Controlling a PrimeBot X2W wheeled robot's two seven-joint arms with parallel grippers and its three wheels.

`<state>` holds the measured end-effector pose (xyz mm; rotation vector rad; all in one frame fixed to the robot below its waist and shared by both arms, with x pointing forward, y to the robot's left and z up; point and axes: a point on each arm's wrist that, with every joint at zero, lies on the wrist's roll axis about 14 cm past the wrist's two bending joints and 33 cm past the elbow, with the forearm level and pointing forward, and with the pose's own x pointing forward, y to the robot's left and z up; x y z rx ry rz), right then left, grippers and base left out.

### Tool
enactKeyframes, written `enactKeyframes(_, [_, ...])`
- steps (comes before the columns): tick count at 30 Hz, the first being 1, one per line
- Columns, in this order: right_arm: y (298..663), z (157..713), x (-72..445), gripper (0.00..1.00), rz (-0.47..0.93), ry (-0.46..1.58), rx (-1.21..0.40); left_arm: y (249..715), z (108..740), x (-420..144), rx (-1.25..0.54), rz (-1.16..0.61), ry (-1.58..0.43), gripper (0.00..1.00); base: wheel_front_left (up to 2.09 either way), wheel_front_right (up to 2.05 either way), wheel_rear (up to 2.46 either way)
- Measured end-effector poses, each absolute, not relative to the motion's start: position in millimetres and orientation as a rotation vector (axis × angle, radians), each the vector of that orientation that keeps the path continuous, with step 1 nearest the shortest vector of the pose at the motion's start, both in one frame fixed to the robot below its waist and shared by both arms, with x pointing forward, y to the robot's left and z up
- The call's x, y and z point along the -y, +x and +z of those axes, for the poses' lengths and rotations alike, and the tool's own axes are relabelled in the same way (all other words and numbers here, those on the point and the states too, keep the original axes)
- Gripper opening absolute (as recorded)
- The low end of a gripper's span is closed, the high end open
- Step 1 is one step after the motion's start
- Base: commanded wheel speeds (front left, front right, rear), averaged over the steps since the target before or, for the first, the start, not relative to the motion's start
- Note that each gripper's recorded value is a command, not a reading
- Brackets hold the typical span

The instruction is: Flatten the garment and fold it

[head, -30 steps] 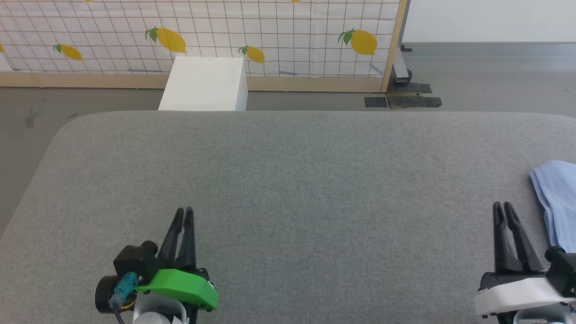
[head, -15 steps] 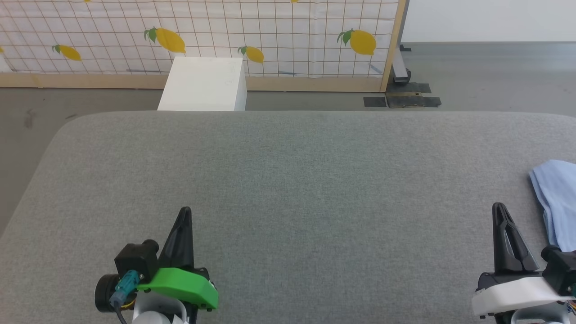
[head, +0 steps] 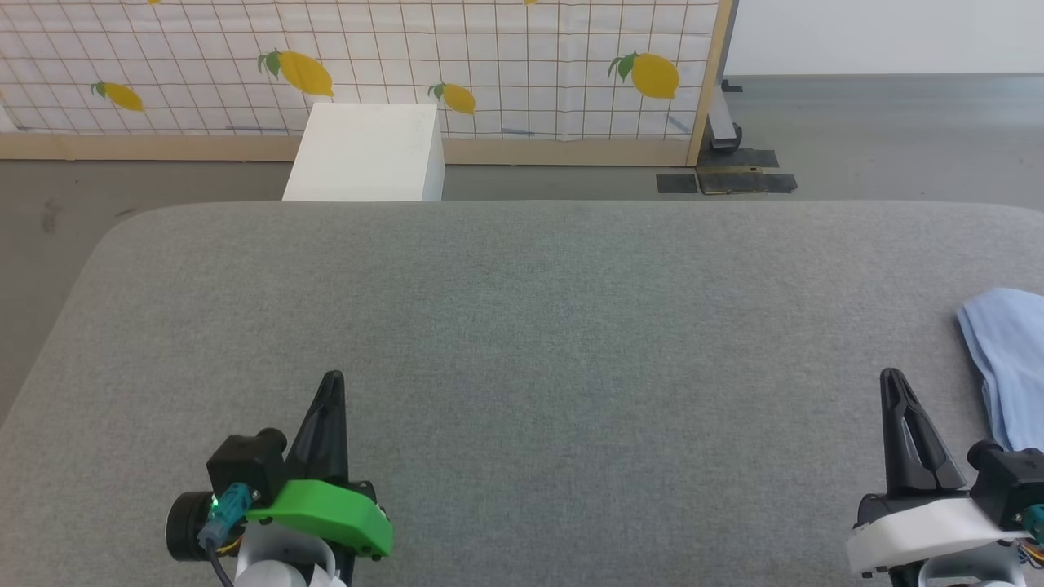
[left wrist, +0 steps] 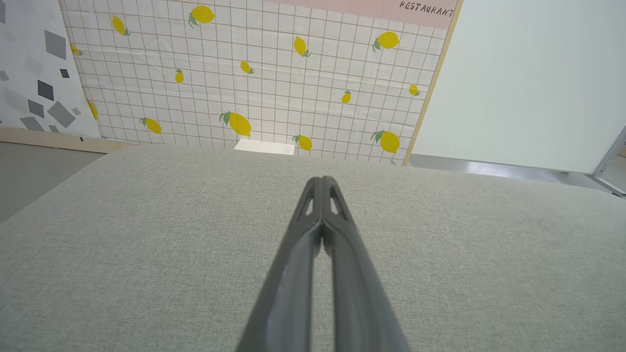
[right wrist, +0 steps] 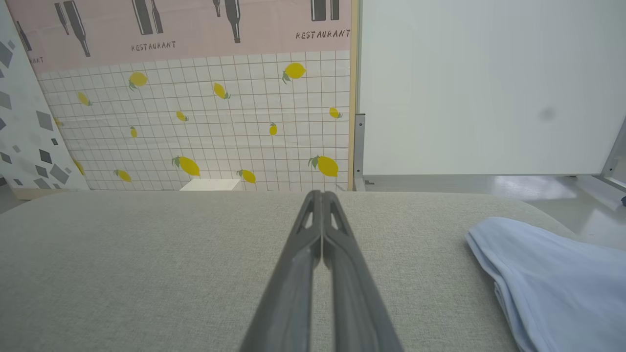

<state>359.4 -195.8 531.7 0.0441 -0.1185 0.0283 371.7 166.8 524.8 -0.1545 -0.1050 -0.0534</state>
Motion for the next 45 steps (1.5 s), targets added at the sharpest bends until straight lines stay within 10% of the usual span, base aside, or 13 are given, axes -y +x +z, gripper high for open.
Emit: enactKeyframes(45, [364.2, 526.7, 180.0, 0.0, 0.075, 0.01, 0.055, 375.3, 529.9, -169.3, 0.071, -0.041, -0.064, 0.0, 0.0, 0.0, 0.0])
